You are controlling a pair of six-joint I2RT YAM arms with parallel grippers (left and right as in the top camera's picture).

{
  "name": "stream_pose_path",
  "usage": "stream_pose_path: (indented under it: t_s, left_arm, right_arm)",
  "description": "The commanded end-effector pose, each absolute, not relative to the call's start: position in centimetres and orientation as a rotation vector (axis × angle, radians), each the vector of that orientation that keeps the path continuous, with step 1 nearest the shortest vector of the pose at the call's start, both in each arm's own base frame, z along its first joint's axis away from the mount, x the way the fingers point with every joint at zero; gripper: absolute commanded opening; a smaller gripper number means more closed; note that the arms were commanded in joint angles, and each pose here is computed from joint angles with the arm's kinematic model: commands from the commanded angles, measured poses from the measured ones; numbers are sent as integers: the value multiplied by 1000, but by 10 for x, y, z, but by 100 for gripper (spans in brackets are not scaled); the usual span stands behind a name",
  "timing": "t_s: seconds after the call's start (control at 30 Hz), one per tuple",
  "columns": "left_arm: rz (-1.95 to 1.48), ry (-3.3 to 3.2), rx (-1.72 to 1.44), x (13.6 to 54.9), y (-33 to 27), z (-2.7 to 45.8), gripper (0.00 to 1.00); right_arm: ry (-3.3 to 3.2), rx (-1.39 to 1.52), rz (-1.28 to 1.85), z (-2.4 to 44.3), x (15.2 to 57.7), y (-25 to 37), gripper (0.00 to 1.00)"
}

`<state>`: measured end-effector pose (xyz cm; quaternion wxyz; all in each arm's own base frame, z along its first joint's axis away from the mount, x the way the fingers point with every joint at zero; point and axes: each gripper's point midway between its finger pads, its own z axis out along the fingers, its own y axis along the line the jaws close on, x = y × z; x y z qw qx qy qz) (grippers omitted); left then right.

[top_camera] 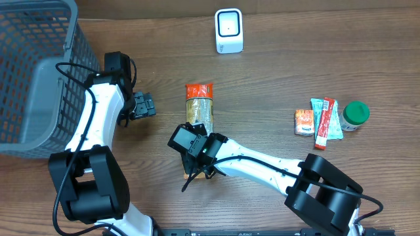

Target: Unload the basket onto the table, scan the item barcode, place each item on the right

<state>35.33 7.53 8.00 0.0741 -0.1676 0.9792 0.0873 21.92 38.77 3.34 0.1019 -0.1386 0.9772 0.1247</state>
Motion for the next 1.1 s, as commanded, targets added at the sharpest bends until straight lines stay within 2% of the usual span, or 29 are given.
stream_pose_path:
  t_s: [0.0,0.33,0.67,0.9,1.07]
  left_arm:
    - [273,2917,-469,356,74,89,100]
    - [274,2917,-473,356,75,89,100]
    - [273,2917,-472,356,75,89,100]
    - [273,2917,-470,356,74,89,100]
    - [273,2917,-469,356,74,89,100]
  right_arm:
    - [2882,-382,326,28,226,381,10]
    - [2913,-339,273,20,232,363,11]
    - [3050,-147,129,13,254,303,11]
    - [3067,-154,113,17,298,255,16]
    - [3043,-272,98,22,331,217,16]
